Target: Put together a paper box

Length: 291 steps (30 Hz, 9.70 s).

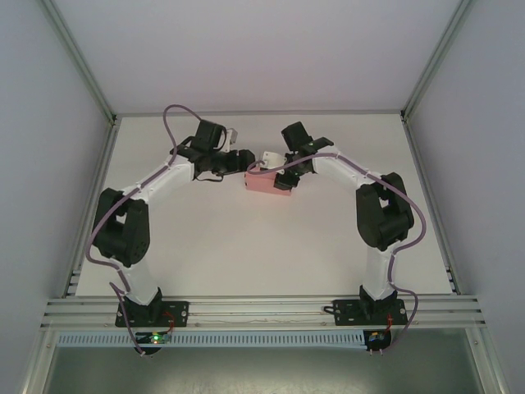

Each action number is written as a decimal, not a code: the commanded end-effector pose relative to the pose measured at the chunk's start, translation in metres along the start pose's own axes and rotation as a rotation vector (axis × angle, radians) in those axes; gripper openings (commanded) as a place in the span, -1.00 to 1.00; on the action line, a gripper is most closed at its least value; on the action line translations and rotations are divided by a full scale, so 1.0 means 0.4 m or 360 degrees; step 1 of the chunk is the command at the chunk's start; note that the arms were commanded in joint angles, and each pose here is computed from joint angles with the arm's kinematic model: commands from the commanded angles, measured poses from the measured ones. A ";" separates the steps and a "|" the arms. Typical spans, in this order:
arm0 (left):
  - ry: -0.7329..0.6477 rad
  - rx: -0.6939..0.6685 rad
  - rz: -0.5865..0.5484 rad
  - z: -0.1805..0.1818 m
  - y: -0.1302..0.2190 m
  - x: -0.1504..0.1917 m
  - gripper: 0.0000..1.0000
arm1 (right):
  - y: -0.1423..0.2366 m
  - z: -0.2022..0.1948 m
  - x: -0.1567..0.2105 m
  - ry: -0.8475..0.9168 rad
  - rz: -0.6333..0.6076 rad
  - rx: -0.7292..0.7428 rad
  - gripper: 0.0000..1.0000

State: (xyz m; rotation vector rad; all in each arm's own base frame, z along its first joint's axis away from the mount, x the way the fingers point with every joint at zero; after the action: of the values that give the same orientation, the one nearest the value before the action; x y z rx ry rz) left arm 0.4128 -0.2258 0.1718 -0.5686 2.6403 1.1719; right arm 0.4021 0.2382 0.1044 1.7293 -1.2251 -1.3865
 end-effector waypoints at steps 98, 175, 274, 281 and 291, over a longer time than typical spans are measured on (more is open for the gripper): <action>-0.0079 0.0331 -0.0444 0.073 -0.251 0.187 -1.00 | -0.196 0.385 0.012 -0.1627 0.0083 -0.1149 -0.35; -0.0267 0.0282 0.0227 0.057 -0.224 0.385 -0.85 | -0.129 0.209 0.091 -0.2097 -0.0128 -0.0680 0.14; 0.0007 0.0084 -0.0185 0.096 -0.282 0.230 -0.84 | -0.168 0.160 0.014 -0.2241 -0.0244 -0.0706 0.06; 0.0079 0.0268 -0.0354 0.049 -0.288 0.191 -0.79 | -0.165 0.186 -0.049 -0.2239 -0.0344 -0.0780 0.03; 0.0005 0.0065 -0.0478 0.075 -0.255 0.180 -0.73 | -0.150 0.168 0.046 -0.2286 -0.0206 -0.0496 0.04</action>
State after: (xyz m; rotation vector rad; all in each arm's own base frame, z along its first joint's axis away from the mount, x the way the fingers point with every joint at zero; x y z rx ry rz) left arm 0.3870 -0.2586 0.0340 -0.9634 2.5387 1.1534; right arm 0.4151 0.2358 0.0498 0.6011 -1.3753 -3.0101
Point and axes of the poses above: each hand's point on the last joint's axis, 136 mm out from that joint toward the fingers, its own y axis back along the fingers, its own z axis along the line the jaws close on, x = y × z, the point moved 1 cm from there along y, back along the fingers, and after that the axes turned 10 degrees about y, right-handed, at the moved point
